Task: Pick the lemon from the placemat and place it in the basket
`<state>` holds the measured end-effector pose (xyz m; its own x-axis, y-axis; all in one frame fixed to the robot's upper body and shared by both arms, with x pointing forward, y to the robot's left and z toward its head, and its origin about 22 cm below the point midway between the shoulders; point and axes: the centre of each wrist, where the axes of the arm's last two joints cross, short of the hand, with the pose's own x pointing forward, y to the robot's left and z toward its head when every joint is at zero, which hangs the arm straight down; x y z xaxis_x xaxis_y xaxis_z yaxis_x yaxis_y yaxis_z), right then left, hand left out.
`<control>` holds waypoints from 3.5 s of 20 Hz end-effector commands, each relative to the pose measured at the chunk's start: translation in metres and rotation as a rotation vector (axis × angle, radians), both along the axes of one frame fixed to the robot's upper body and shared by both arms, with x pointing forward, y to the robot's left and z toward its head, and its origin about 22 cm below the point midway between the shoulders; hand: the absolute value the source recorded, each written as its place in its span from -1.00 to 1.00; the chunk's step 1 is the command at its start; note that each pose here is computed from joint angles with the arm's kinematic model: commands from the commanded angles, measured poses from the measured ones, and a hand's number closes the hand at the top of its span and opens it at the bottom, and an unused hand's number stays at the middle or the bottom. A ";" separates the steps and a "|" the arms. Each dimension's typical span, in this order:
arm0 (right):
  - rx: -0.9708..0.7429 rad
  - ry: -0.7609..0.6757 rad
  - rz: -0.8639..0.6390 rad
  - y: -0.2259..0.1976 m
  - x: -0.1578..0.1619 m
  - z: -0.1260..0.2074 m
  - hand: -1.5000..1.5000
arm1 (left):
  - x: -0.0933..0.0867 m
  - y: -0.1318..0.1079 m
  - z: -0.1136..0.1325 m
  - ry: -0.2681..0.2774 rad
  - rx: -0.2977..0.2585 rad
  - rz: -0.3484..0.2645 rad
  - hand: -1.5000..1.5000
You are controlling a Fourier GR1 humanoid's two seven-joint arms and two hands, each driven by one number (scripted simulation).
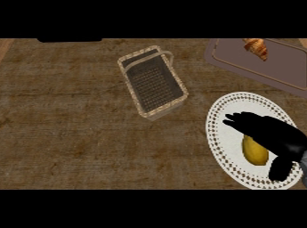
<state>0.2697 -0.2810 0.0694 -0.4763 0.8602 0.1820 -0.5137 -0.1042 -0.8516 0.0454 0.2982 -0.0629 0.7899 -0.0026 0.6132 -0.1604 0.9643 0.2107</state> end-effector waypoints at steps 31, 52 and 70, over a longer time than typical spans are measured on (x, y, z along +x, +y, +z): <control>0.749 -0.130 -0.065 0.241 -0.096 0.046 1.00 | 0.043 -0.002 0.025 -0.252 -0.003 -0.055 0.00; 1.021 -0.451 -0.469 0.234 -0.082 0.188 1.00 | 0.062 0.001 0.033 -0.287 0.001 -0.083 0.00; 0.922 -0.427 -0.597 0.268 0.009 0.257 1.00 | 0.085 -0.010 0.027 -0.315 -0.026 -0.138 0.00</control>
